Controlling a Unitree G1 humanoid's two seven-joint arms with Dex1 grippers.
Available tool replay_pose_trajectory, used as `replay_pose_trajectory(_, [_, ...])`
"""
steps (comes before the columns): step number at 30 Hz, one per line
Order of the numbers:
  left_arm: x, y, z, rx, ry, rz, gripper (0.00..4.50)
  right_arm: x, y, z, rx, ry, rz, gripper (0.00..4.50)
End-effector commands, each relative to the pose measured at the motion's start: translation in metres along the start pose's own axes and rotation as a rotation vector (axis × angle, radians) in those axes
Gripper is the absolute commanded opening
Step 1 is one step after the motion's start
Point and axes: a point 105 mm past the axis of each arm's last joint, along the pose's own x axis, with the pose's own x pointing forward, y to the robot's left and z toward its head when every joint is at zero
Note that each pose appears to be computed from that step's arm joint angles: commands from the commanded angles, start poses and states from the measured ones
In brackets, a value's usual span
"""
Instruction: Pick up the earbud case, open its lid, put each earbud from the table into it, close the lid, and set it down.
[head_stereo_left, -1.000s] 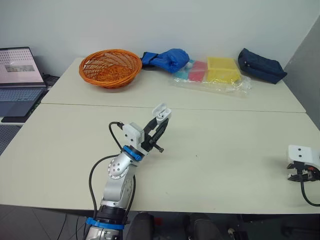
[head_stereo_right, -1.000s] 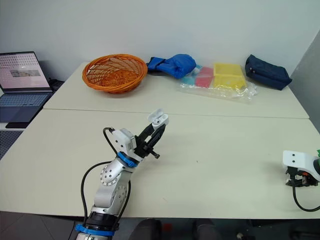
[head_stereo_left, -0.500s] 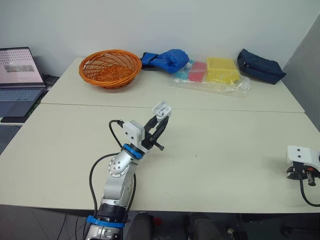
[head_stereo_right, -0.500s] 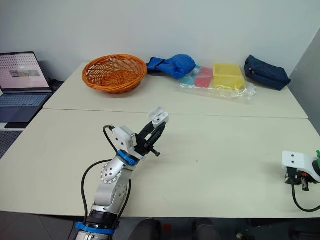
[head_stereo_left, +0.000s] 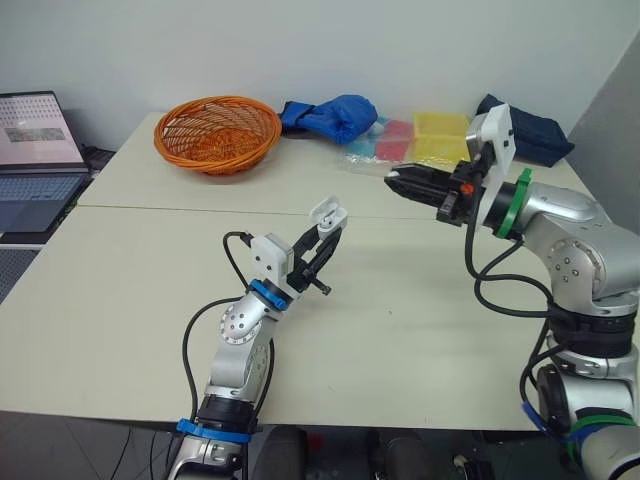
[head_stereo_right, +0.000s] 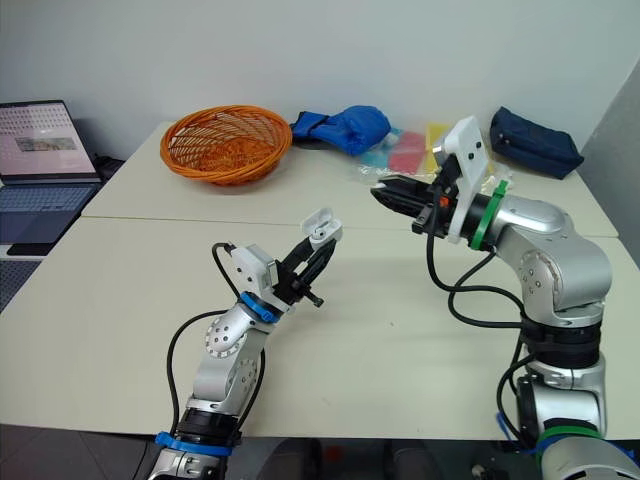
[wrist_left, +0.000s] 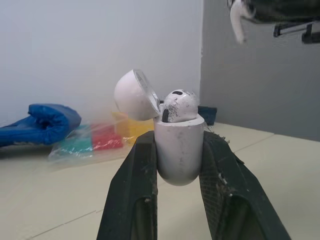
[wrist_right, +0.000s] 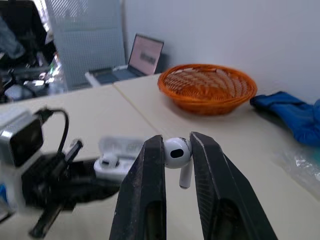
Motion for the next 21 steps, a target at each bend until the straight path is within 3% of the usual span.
replay_pose_trajectory(1, [0.009, -0.006, 0.016, 0.009, -0.075, -0.039, 0.75, 0.003, 0.007, 0.018, -0.018, -0.091, -0.026, 0.38])
replay_pose_trajectory(21, [0.016, -0.009, 0.025, 0.011, -0.101, -0.065, 0.75, 0.028, 0.038, -0.015, 0.031, -0.150, -0.026, 0.38])
